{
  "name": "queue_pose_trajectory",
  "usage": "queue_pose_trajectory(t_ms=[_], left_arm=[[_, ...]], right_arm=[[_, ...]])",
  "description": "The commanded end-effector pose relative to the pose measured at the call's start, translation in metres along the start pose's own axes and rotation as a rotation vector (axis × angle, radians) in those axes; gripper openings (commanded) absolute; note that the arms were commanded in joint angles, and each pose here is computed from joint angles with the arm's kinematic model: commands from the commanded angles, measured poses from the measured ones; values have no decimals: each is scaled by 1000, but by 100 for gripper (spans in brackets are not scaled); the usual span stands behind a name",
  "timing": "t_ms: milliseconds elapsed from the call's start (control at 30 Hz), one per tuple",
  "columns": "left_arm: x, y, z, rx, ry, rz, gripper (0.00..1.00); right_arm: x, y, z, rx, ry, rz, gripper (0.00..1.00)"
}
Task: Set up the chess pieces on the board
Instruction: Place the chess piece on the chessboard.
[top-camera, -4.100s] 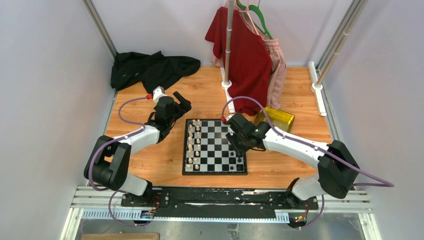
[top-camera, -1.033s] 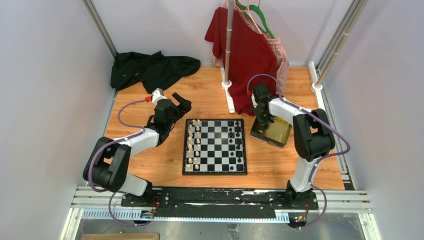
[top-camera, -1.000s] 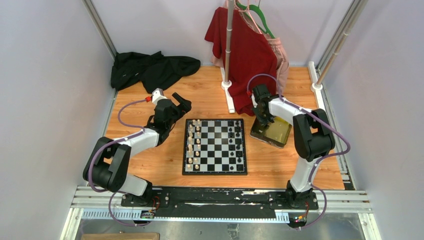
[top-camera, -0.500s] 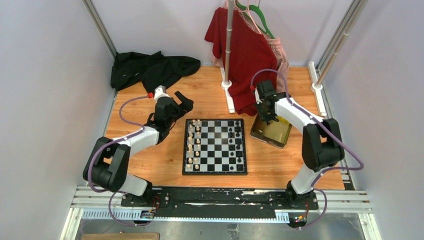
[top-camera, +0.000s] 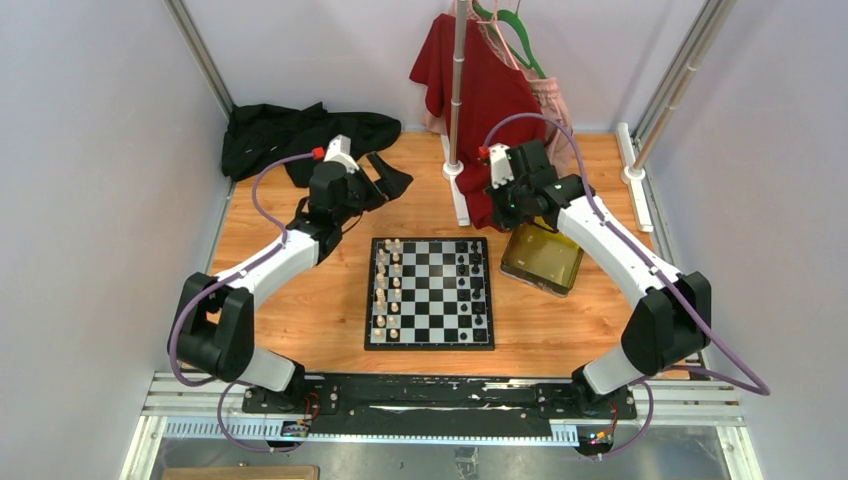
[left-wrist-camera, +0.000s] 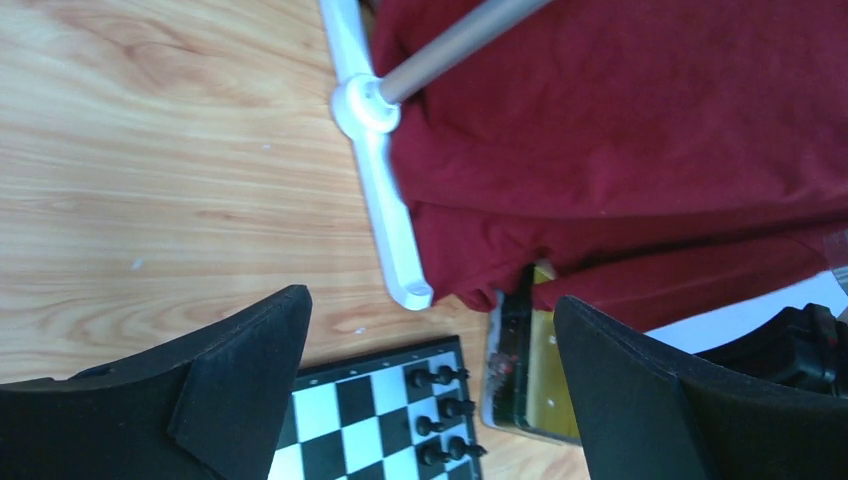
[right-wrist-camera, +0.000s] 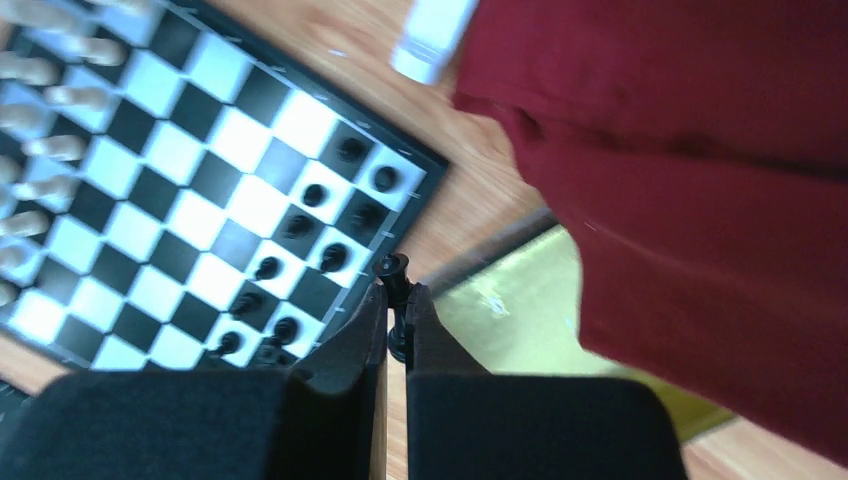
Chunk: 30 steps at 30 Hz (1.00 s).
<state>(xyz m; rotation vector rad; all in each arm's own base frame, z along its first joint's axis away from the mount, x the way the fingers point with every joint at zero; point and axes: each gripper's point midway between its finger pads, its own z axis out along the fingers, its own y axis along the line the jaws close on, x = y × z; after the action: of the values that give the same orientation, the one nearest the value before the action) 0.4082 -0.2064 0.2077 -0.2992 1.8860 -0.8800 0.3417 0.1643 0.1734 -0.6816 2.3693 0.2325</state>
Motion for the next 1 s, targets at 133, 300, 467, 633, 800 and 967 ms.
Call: queue_pose_trajectory(t_ms=[133, 300, 467, 633, 800, 967], left_arm=[[26, -40, 4, 145, 161, -83, 97], [32, -52, 1, 191, 210, -118, 96], [36, -58, -4, 219, 246, -148, 95], [48, -61, -10, 246, 307, -175, 89], [60, -56, -16, 241, 346, -197, 84], [68, -54, -20, 243, 373, -211, 78]], right_arm=[[-52, 91, -8, -284, -120, -154, 0], [-67, 123, -1, -391, -156, -191, 0], [-79, 140, 6, -446, -184, -211, 0], [-91, 144, 14, -462, -210, -220, 0], [-100, 149, 20, -482, -236, -222, 0], [-103, 150, 23, -479, -260, -224, 0]])
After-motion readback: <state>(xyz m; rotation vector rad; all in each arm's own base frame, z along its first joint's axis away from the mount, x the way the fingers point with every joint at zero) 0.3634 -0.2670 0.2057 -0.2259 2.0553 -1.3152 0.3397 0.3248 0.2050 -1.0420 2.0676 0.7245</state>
